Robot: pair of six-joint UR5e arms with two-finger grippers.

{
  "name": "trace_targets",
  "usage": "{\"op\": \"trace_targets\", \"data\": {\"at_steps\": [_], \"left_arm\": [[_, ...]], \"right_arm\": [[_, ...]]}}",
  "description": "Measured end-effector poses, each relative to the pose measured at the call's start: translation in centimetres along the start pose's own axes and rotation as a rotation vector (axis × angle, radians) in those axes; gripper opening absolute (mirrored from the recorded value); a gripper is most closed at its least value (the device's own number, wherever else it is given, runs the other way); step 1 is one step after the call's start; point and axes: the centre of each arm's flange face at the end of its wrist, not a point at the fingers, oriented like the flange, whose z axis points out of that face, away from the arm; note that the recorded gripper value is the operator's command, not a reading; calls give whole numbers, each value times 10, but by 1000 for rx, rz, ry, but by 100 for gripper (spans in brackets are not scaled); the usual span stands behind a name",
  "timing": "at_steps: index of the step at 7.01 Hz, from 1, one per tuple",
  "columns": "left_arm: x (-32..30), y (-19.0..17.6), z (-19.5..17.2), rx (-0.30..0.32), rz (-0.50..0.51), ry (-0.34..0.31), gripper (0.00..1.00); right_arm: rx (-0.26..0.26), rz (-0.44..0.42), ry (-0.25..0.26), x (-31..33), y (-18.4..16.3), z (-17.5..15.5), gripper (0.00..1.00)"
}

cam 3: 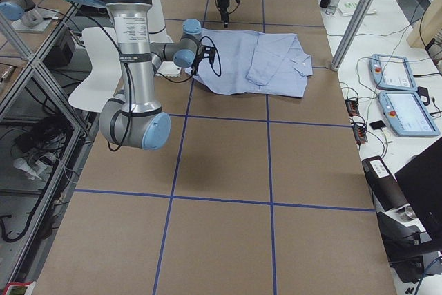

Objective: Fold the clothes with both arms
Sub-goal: 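Lower both grippers to the two hem corners nearest the robot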

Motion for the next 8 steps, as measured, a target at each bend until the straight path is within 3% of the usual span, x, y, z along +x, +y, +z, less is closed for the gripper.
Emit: {"op": "trace_targets", "data": {"at_steps": [3,6,8], "left_arm": [[-12,62,2,-50,-56,6,94],[-21,74,14,-58,-71,-72,85],[-23,80,20,-66,-67,-90,75]], "right_arm": [[3,0,-3,-2,-1,0,0],[2,1,-1,-1,-1,0,0],[4,4,2,0,-4,0,0]]}}
